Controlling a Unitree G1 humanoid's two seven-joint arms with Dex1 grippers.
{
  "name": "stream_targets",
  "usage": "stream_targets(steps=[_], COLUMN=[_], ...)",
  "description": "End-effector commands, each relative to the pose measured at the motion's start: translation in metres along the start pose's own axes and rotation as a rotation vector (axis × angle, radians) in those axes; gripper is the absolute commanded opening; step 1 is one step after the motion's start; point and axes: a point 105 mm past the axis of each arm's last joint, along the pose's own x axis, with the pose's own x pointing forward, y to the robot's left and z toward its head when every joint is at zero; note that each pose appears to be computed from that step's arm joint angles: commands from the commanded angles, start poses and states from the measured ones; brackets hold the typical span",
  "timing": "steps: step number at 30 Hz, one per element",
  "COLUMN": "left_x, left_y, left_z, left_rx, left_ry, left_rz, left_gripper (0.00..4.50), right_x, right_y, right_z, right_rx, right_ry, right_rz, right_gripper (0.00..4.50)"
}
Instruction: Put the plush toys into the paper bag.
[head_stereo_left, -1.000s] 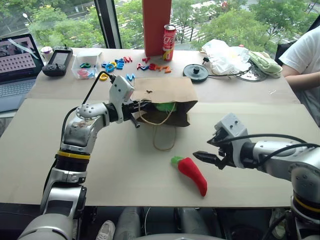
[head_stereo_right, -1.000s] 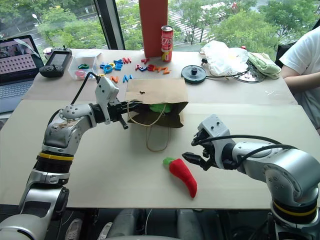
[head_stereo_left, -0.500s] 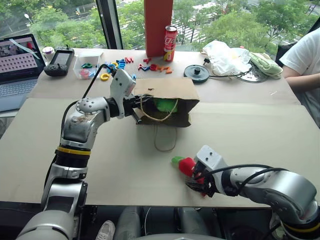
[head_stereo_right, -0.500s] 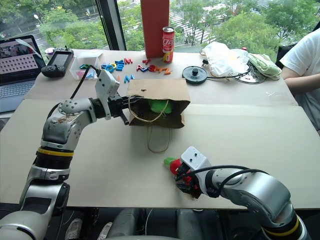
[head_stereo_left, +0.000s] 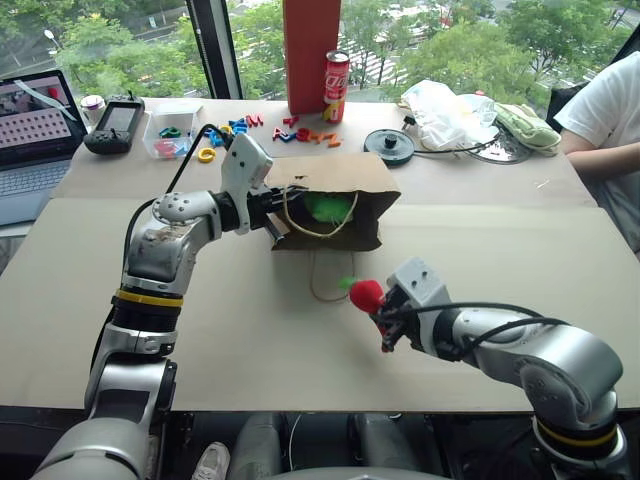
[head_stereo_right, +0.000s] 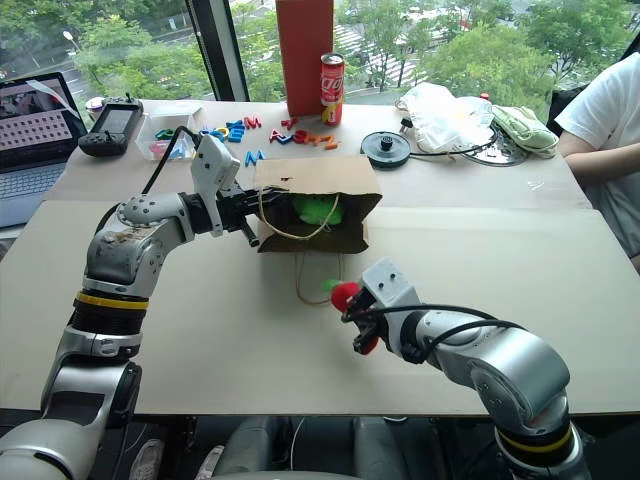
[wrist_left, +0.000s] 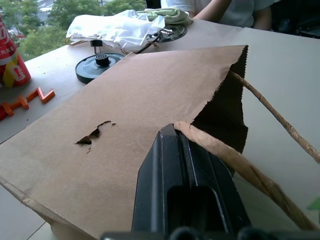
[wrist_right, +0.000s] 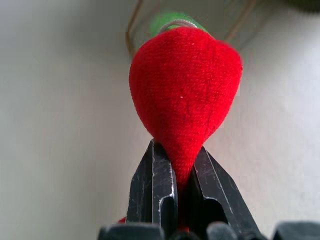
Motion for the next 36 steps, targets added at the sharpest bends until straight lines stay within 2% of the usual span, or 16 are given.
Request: stream_targets(steps=[1,9,13,18,23,25,27,29,34,36], left_x=[-0.001,-0.001,0.001,0.004,0.003,0.002,0.002,0.001,0.001,0.001], left_y=[-0.001,-0.011,-0.018,-0.026,-0.025,-0.025,-0.024,-0.023,-0.023,-0.022], left_z=[0.020,0.028,0.028,0.028,0.027,0.027,0.026,0.026,0.027,0.028], left_rx=[0.044,0.039,0.029,0.016,0.013,0.012,0.013,0.013,0.018,0.026], left_ry=[-0.048,-0.063,-0.064,-0.067,-0.061,-0.059,-0.056,-0.053,-0.049,-0.045], left_rz=[-0.005,-0.027,-0.044,-0.061,-0.058,-0.056,-0.053,-0.050,-0.043,-0.036], left_gripper=[0.00,0.00,0.00,0.00,0.00,0.00,0.00,0.00,0.00,0.00], right_x=[0.013,0.062,0.086,0.112,0.124,0.126,0.127,0.127,0.122,0.115], right_y=[-0.013,-0.030,-0.027,-0.017,-0.016,-0.015,-0.013,-0.011,-0.009,-0.008], right_z=[0.023,0.051,0.068,0.103,0.109,0.109,0.109,0.109,0.109,0.108], right_rx=[0.044,0.089,0.072,0.085,0.124,0.135,0.140,0.145,0.146,0.133], right_ry=[-0.069,-0.143,-0.194,-0.303,-0.328,-0.333,-0.333,-0.331,-0.327,-0.323], right_rz=[-0.083,-0.200,-0.200,-0.176,-0.167,-0.158,-0.147,-0.134,-0.107,-0.091], right_gripper=[0.04,0.04,0.04,0.04,0.04,0.90,1.43,2.24,3.92,3.92])
